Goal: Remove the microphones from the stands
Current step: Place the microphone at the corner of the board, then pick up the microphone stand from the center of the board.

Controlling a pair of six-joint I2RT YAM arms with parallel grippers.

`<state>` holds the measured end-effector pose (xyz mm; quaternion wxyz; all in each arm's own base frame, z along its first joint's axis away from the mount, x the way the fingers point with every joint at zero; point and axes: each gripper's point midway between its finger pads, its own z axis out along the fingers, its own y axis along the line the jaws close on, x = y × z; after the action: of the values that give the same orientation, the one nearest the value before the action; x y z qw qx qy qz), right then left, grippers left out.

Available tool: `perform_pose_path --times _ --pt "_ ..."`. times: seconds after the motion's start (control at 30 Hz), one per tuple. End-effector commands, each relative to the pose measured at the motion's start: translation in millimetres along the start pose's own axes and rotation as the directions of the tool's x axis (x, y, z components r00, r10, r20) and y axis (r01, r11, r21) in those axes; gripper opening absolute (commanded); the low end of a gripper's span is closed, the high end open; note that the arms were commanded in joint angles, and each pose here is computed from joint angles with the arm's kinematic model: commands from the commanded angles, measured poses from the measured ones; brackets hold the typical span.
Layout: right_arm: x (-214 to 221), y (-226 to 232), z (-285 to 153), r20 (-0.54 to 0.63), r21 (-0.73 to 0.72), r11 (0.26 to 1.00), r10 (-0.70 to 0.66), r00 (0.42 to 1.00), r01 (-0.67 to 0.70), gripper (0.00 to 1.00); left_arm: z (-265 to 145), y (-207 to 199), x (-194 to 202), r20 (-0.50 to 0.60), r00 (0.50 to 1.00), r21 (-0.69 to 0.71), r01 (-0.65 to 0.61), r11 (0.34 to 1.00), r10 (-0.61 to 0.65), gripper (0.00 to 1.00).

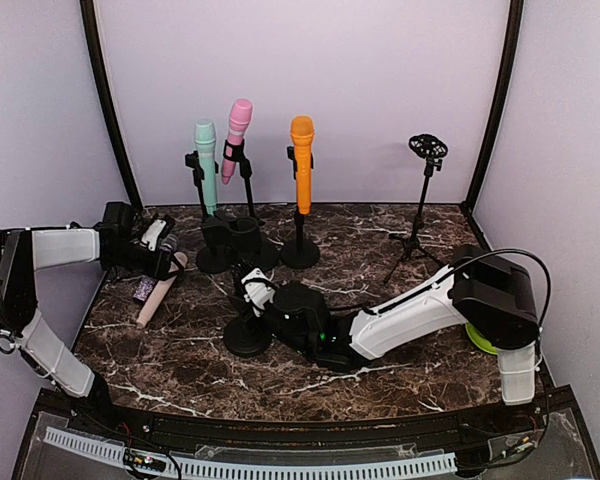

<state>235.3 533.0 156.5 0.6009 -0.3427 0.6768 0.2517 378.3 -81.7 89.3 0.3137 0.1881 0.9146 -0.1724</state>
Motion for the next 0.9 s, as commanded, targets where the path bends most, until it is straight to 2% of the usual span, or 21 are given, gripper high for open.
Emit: perform_pose_path --times 0.0,0.03,0.07,0.27,0.43,0.47,0.5,0.53,0.57,0.7,0.87 --pt "-10 2 6 0.034 0.017 0.999 0.027 0.999 -0.028 0.21 -34 -27 -27 0.072 0.996 0.076 -0.052 0.996 0.046 0.50" --pt "-9 3 7 0.027 0.019 0.999 0.029 0.999 -0.029 0.13 -39 -33 -27 0.075 0.996 0.096 -0.057 0.994 0.050 0.50" --pt "-6 2 8 0.015 0.022 0.999 0.029 0.999 -0.029 0.11 -44 -36 -30 0.086 0.995 0.106 -0.066 0.992 0.057 0.50" --pt "0 3 8 0.000 0.017 0.998 0.053 0.999 -0.053 0.27 -70 -60 -35 0.112 0.990 0.174 -0.105 0.979 0.086 0.51" --pt "4 2 7 -0.008 0.020 0.998 0.058 0.998 -0.058 0.29 -83 -72 -36 0.128 0.987 0.204 -0.125 0.971 0.100 0.51" --pt "5 2 7 -0.008 0.019 0.998 0.058 0.998 -0.058 0.27 -85 -74 -36 0.129 0.987 0.213 -0.125 0.969 0.099 0.51" --pt "4 3 6 -0.008 0.016 0.998 0.058 0.998 -0.058 0.21 -87 -79 -36 0.133 0.986 0.235 -0.131 0.963 0.102 0.51" --pt "1 2 5 -0.004 0.016 0.998 0.059 0.998 -0.059 0.13 -90 -84 -34 0.131 0.986 0.254 -0.136 0.957 0.105 0.51" --pt "-2 0 4 0.000 0.025 0.998 0.059 0.998 -0.059 0.01 -92 -90 -32 0.135 0.984 0.284 -0.148 0.947 0.113 0.51" --pt "-40 -14 -2 0.041 0.036 0.992 0.120 0.992 -0.121 0.00 -102 -128 -13 0.160 0.972 0.424 -0.226 0.877 0.173 0.53" --pt "-104 -28 -16 0.107 -0.095 0.952 0.299 0.948 -0.289 0.00 -115 -175 7 0.239 0.943 0.527 -0.326 0.785 0.232 0.56"
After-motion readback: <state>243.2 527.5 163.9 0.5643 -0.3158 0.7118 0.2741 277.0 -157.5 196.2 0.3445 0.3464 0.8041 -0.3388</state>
